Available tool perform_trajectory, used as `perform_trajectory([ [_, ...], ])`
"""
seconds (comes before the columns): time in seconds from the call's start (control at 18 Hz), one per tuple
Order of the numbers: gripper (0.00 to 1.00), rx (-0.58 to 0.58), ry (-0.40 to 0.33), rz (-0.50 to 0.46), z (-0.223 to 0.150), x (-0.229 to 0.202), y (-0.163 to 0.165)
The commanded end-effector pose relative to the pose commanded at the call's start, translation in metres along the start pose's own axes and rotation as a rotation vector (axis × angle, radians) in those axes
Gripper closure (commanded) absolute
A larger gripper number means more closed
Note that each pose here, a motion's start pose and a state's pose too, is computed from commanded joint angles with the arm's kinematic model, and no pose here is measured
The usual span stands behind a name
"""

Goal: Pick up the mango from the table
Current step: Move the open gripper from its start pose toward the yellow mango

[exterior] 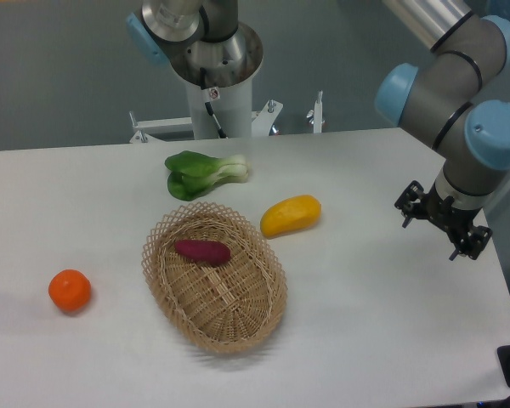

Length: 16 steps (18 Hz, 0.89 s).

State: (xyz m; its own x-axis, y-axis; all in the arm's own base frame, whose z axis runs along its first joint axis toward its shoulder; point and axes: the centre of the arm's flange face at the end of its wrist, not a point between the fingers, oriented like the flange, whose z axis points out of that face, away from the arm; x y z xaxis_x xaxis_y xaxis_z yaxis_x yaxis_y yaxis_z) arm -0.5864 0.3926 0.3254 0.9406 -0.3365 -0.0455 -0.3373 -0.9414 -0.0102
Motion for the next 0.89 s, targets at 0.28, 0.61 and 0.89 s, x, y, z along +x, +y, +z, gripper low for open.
perform_trajectory([
  [0.28, 0.0, -0.009, 0.001, 0.003, 0.0011, 0.0008, -0.0033],
  [0.61, 0.0, -0.006, 0.004, -0.027, 0.0027, 0.0031, -0.0066],
  [0.89, 0.0, -0.004, 0.004, -0.049, 0.0038, 0.0041, -0.0088],
])
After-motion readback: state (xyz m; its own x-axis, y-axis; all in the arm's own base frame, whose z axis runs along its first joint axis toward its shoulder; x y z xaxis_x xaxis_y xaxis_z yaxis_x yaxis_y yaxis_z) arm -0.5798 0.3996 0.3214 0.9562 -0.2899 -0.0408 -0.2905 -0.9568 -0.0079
